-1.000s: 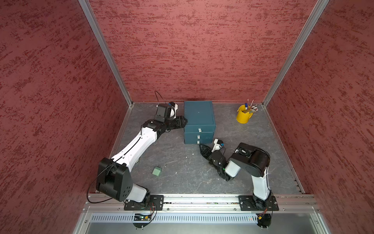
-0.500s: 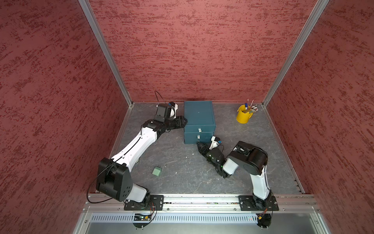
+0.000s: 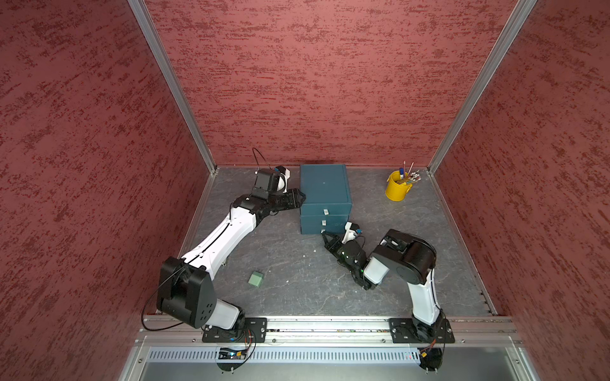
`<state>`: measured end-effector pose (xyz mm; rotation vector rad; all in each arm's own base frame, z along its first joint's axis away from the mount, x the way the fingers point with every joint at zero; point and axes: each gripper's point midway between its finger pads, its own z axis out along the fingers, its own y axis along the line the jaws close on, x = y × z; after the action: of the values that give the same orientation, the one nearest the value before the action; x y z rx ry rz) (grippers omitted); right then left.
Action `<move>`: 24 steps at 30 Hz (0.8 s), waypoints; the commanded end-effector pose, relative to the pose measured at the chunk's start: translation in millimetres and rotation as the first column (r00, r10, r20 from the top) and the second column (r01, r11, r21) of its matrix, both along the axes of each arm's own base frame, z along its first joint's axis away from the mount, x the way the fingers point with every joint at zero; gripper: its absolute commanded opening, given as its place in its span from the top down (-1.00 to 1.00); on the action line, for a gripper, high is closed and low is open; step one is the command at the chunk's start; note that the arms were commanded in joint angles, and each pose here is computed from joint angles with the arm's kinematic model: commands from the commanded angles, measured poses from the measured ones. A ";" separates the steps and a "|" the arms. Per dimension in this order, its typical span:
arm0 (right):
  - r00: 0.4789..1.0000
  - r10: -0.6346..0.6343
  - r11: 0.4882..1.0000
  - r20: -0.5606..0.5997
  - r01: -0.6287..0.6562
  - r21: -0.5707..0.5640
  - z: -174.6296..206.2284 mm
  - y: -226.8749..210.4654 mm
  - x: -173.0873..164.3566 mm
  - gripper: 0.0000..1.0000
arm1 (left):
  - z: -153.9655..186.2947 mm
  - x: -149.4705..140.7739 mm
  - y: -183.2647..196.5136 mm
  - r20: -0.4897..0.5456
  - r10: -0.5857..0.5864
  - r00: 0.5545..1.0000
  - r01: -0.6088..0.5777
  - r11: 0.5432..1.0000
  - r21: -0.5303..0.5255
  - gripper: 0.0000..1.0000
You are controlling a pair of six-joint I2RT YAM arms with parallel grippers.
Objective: Place the plugs into the drawer by color
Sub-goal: Open the drawer in the storage box.
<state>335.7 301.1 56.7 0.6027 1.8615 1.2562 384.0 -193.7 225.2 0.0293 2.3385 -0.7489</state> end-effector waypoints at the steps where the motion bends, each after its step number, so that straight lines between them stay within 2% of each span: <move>1: 1.000 0.015 1.000 -0.028 -0.015 -0.009 -0.9 -3.7 -14.0 1.00 | -15.2 -5.9 12.0 -0.044 0.024 0.999 -0.021 0.999 0.048 -0.15; 13: 0.987 0.092 0.963 -0.134 -0.122 -0.239 -1.8 -13.6 -83.3 1.00 | -13.8 -4.7 13.2 -0.047 0.032 0.998 -0.029 0.998 0.058 -0.15; 24: 0.966 0.151 0.911 -0.211 -0.219 -0.349 -4.1 -12.9 -124.8 1.00 | -13.9 -3.8 15.0 -0.050 0.040 0.998 -0.036 0.997 0.066 -0.15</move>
<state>216.7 298.2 67.4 0.3670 2.2210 1.0658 384.0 -193.0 225.2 0.0267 2.3405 -0.7441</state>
